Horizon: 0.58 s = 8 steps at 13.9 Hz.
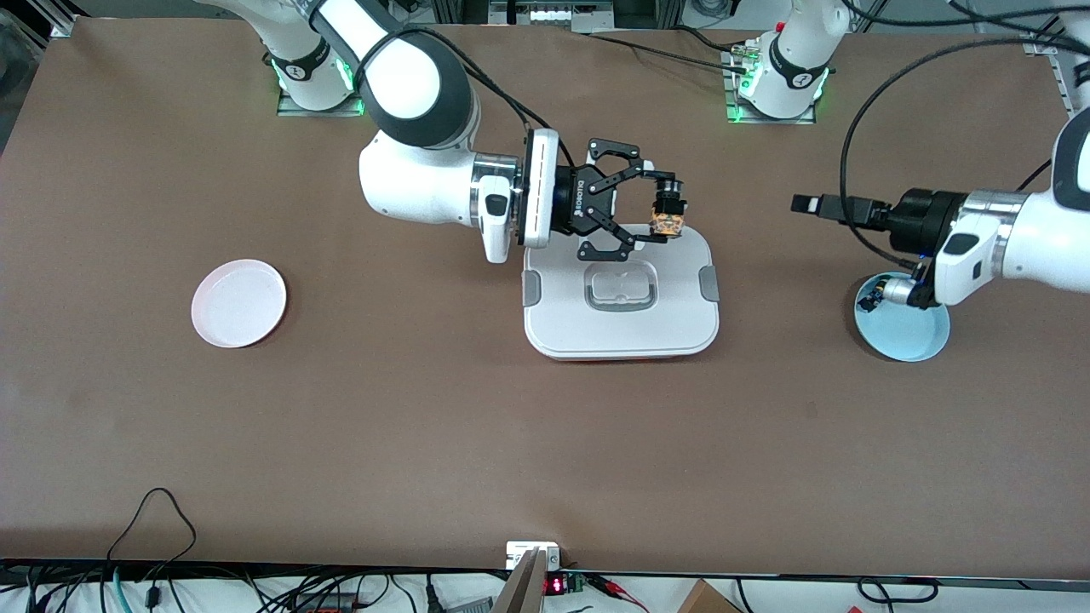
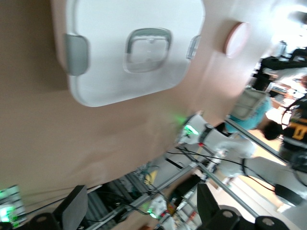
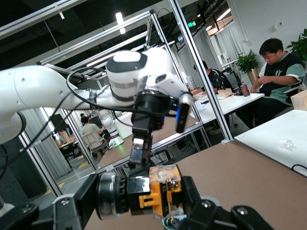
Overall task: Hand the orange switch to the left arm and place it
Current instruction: 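Carry the switch over the box while the left gripper reaches toward it, then grasp the switch with the left gripper while the right gripper opens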
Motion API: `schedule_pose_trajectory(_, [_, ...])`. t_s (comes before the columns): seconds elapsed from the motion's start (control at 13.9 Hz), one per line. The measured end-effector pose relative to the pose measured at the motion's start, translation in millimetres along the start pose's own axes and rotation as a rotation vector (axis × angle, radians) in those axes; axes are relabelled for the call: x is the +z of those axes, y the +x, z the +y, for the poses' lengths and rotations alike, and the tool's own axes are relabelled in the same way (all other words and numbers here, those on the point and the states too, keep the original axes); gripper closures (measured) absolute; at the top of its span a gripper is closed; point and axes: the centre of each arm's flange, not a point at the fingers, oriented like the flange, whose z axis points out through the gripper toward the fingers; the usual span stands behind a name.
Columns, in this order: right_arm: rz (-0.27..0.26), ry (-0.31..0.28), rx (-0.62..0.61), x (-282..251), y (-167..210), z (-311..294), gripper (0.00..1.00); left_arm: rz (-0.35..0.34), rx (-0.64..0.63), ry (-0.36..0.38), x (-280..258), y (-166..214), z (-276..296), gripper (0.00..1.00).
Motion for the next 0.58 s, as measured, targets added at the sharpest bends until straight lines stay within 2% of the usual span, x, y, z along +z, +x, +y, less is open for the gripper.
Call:
schedule_pose_trajectory(0.14, [0.013, 0.002, -0.003, 11.1, 1.4, 0.3, 0.25, -0.009, 0.035, -0.163, 7.7, 9.2, 8.3, 0.00])
schedule_pose_trajectory(0.29, [0.017, -0.002, -0.013, 14.2, -2.3, 8.1, 0.25, 0.048, 0.097, -0.298, 23.6, 18.3, 12.0, 0.00])
schedule_pose_trajectory(0.43, [0.017, -0.009, -0.016, 15.9, -13.8, 17.4, 0.25, 0.076, 0.132, -0.374, 42.7, 13.3, 23.4, 0.00])
schedule_pose_trajectory(0.58, [0.018, -0.010, -0.020, 17.6, -19.4, 20.6, 0.25, 0.130, 0.141, -0.411, 39.3, 4.6, 32.8, 0.00])
